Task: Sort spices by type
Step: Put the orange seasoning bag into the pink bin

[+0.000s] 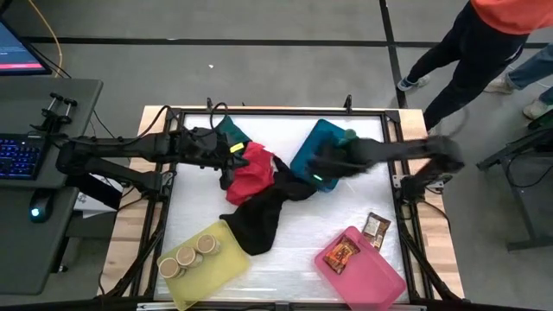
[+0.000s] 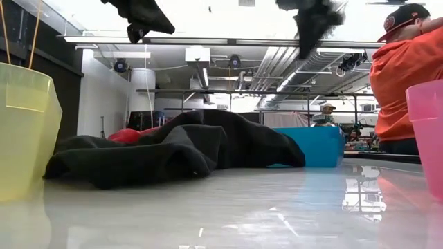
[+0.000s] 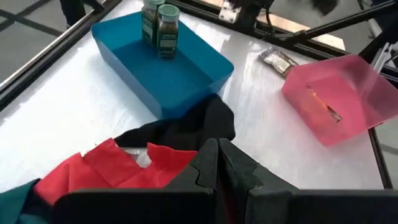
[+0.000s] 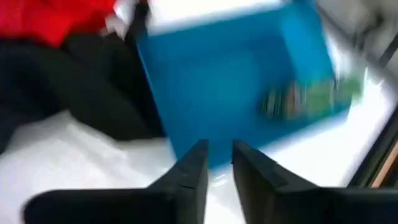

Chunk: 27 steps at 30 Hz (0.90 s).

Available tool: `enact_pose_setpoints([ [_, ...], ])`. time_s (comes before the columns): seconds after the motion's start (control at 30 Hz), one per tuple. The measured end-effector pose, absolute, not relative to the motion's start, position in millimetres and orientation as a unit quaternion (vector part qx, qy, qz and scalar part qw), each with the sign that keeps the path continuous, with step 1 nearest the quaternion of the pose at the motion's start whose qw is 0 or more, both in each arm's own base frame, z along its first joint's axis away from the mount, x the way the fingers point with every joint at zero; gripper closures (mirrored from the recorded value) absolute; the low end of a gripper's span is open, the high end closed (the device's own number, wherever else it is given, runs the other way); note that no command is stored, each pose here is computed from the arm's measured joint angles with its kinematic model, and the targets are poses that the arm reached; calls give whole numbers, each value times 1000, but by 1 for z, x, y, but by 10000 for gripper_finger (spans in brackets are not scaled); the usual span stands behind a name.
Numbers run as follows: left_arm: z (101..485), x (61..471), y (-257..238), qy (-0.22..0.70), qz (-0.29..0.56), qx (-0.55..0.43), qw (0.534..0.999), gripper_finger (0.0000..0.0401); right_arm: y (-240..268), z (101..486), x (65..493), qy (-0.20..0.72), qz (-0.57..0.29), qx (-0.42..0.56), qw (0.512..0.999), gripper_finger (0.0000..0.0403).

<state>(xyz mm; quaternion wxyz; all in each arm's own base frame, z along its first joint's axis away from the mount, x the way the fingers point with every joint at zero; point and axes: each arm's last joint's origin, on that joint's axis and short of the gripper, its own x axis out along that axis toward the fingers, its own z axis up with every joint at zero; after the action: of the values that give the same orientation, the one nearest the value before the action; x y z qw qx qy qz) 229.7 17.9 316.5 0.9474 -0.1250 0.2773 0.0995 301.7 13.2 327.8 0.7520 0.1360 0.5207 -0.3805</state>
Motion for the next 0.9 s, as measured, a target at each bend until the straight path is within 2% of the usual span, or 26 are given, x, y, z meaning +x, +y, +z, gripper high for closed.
enact_pose_setpoints([
  [0.23,324,234,18,234,97,-126,959,401,69,307,196,442,-429,348,707,238],
  [0.4,328,236,18,213,95,-131,964,401,96,272,161,435,-416,460,653,163],
  [0.47,328,236,18,213,96,-133,963,401,101,256,154,456,-430,478,616,144],
  [0.57,327,236,19,214,97,-135,963,401,102,233,145,477,-479,494,547,132],
  [0.7,327,236,19,214,97,-137,962,401,99,211,137,481,-524,506,488,132],
  [0.9,327,236,19,214,98,-139,962,401,100,184,136,501,-506,540,448,132],
])
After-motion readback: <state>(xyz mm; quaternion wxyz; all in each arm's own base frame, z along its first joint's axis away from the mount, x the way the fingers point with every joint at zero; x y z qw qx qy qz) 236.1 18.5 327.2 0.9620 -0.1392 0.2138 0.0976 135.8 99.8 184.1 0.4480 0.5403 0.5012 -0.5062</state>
